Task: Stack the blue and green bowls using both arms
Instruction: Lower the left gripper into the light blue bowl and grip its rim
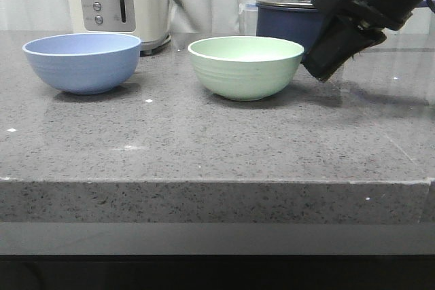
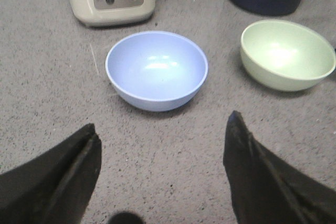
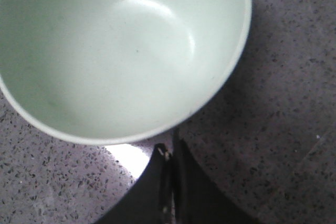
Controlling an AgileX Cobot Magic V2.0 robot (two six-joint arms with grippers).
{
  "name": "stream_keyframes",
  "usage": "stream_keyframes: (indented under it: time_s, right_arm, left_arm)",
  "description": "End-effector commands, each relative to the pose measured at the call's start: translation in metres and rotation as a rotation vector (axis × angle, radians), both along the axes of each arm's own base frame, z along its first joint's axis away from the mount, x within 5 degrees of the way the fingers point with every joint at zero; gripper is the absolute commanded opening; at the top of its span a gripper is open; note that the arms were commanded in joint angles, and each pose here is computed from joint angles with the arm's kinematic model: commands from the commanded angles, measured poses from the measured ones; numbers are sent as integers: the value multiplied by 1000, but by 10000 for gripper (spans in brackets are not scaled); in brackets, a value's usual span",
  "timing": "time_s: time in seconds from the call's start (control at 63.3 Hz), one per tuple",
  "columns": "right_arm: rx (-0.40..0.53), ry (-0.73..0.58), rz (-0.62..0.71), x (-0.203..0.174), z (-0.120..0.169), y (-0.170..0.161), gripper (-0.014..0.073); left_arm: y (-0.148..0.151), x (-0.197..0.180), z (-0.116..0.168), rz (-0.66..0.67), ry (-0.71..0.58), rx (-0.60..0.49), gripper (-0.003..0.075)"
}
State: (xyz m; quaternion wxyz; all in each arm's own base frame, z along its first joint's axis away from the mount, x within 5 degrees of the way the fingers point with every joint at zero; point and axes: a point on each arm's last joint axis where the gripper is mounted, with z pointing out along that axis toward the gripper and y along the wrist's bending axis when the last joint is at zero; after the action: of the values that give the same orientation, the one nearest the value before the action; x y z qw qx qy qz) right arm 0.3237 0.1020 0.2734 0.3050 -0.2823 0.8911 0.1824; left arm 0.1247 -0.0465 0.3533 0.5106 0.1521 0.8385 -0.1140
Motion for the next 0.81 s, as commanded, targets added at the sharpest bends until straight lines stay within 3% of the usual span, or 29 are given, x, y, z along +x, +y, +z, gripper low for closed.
stream_keyframes:
  time_s: [0.0,0.332,0.789]
  right_arm:
    - [38,-76,-19,-1,21,-1,-63]
    - [38,-76,-19,-1,21,-1,-63]
    - [38,-76,-19,-1,21,-1,-63]
  left_arm:
    - [-4,16,13,7,-35,-3,491]
    - [-27,96,20,9,126,88,491]
    - [-41,182,10,134,334,191,491]
